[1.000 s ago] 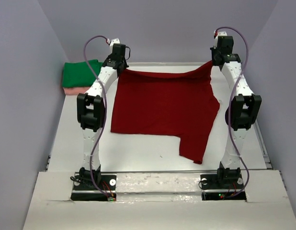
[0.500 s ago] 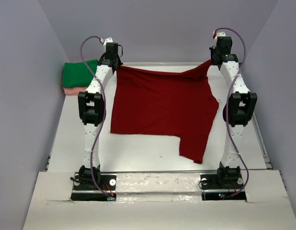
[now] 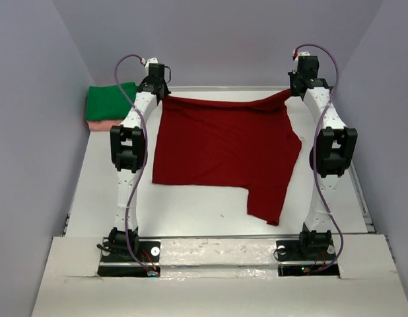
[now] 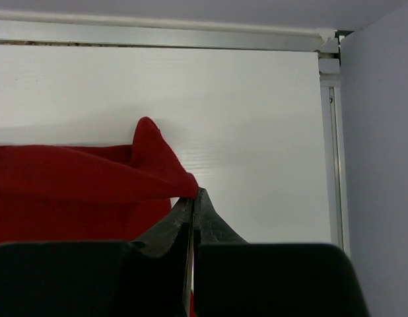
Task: Fold and stack the t-shirts
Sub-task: Flatten the tshirt out
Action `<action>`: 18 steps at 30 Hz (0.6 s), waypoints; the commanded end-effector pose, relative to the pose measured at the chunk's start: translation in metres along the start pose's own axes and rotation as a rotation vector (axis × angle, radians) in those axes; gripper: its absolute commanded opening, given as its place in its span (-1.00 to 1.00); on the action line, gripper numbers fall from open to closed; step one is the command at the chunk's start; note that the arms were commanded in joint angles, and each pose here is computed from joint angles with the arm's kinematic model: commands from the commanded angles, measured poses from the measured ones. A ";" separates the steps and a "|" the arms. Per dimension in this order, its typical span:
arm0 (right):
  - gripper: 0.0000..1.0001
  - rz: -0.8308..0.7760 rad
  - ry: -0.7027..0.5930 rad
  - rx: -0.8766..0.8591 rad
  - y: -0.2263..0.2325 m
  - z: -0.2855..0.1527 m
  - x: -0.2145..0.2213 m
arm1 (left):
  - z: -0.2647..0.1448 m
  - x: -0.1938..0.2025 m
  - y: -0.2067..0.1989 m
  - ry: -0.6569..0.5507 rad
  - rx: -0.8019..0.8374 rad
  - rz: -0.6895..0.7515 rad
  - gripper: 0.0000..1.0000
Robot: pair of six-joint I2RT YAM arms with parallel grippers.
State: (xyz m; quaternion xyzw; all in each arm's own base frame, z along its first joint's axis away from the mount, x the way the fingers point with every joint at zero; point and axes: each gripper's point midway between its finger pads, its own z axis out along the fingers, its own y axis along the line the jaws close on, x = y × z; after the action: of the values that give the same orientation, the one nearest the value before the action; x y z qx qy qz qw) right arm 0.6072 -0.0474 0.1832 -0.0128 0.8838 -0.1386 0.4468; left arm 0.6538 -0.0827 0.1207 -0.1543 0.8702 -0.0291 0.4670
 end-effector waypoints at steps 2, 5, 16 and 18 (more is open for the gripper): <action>-1.00 0.061 -0.087 0.023 -0.017 -0.051 -0.035 | -0.033 -0.037 -0.008 -0.065 0.025 -0.007 -1.00; -1.00 0.069 -0.073 0.016 -0.014 -0.065 -0.029 | -0.042 -0.034 -0.001 -0.054 -0.005 -0.008 -1.00; -1.00 0.050 0.024 -0.011 -0.002 -0.110 0.007 | -0.076 -0.014 0.018 0.000 -0.082 0.003 -1.00; -1.00 0.045 0.034 0.001 -0.001 -0.116 0.010 | -0.079 -0.013 0.018 0.000 -0.080 0.001 -1.00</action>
State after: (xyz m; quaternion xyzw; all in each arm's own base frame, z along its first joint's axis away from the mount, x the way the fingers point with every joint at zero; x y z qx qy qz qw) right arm 0.5272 -0.0259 0.2265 0.0036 0.8921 -0.1214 0.4353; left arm 0.5991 -0.0717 0.1134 -0.1622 0.8944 0.0101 0.4166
